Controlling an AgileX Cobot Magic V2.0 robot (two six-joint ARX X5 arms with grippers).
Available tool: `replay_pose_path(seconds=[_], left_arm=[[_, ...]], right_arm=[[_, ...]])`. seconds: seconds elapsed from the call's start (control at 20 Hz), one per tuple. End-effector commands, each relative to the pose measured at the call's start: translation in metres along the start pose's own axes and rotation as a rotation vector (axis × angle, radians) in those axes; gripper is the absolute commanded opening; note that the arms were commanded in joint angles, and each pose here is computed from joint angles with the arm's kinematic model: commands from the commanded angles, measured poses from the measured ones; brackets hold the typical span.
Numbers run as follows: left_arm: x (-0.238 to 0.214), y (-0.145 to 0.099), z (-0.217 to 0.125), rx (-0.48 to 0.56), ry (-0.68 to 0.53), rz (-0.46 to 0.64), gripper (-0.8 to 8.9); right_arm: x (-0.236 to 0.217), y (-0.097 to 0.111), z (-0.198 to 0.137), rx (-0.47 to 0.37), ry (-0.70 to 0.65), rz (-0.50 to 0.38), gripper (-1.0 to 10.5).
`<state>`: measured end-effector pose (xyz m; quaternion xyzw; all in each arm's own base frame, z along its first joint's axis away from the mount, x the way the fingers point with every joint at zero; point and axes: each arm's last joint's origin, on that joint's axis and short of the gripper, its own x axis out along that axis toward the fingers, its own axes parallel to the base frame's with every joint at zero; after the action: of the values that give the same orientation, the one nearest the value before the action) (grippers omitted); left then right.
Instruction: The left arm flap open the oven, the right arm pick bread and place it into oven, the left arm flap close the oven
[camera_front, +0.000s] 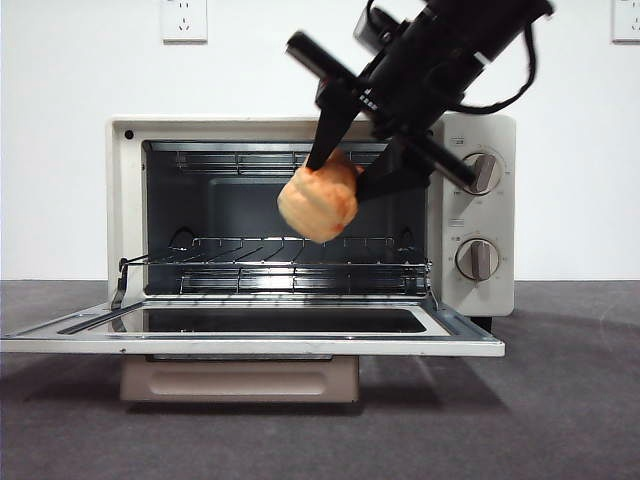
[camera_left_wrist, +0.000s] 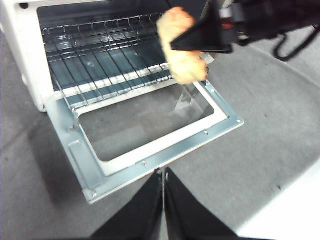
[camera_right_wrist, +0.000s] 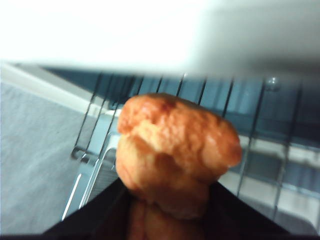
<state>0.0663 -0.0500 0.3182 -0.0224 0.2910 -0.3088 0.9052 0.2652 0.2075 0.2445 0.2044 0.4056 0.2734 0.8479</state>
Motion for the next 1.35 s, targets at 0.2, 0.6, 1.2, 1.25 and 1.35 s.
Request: replay_pose_path(seconds=[0.2,0.6,1.2,1.25,1.35], left_arm=[[-0.0086,-0.0022,0.0051,0.032,-0.007,0.0,0.1],[-0.0085,-0.0021,0.0048,0.032,-0.003,0.001,0.1],[-0.0086,-0.002,0.0045,0.032,0.0,0.001,0.1],[-0.0085,-0.002,0.0043,0.031,0.002,0.001,0.1],[-0.0085,-0.0018,0.0038,0.031,0.007,0.004,0.1]], right_arm=[[0.0138,0.0023,0.0053,0.009,-0.063,-0.054,1.7],[0.0142,0.0004,0.0058,0.008,-0.096,-0.105,1.9],[0.0141,-0.0006,0.0054,0.01,-0.1,-0.125,4.3],[0.0139,-0.0005,0.0055,0.01,-0.101,-0.125,4.3],[0.0112,0.0005,0.0059,0.01,-0.099,-0.122,4.3]])
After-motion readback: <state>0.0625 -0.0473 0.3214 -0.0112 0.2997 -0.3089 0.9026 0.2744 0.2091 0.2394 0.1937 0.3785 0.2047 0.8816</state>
